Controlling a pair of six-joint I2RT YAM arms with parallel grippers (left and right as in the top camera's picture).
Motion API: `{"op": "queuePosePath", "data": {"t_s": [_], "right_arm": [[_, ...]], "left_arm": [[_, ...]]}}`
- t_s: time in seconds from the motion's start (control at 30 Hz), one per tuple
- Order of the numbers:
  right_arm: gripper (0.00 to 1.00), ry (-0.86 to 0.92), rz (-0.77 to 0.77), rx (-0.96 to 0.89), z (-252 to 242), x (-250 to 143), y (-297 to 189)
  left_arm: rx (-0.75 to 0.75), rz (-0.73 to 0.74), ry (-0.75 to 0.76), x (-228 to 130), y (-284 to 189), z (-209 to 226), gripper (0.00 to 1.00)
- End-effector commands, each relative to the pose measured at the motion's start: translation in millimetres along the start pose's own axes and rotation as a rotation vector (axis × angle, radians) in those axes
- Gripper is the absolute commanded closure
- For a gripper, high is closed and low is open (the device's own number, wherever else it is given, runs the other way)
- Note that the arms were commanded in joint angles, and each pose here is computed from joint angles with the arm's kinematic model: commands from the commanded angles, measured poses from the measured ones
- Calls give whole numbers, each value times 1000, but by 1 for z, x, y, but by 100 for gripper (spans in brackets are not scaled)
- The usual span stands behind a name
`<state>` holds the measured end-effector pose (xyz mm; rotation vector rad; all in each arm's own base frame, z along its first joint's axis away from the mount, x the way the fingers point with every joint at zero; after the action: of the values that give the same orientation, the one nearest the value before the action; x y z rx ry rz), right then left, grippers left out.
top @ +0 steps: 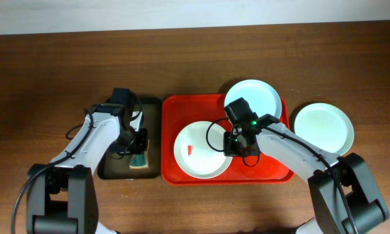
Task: Clean dirty plates on tray and stack at the side
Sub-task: 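Grasp the green-yellow sponge from the black tray with left gripper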
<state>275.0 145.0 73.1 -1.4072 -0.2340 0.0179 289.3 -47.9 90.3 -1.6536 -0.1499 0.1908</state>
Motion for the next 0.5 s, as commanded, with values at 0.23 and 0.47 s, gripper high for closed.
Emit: {"op": "queuePosePath", "data": {"t_s": [0.23, 0.47], "right_arm": [[96, 7, 6, -10, -4, 0, 1], [96, 7, 6, -10, -4, 0, 1]], "left_arm": [[31, 7, 10, -8, 20, 4, 72], [33, 4, 10, -10, 26, 6, 70]]}}
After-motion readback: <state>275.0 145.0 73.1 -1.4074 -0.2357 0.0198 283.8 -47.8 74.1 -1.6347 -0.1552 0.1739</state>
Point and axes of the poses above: each gripper's point midway between its finger pads, its own y axis out along the fingers, its own z axis along the line the jaws close on, x = y × z, the point moved 6 cm from there along -y, back along the fingers, and after that the axes turned 13 degrees about -y, right-handed, at the moved point
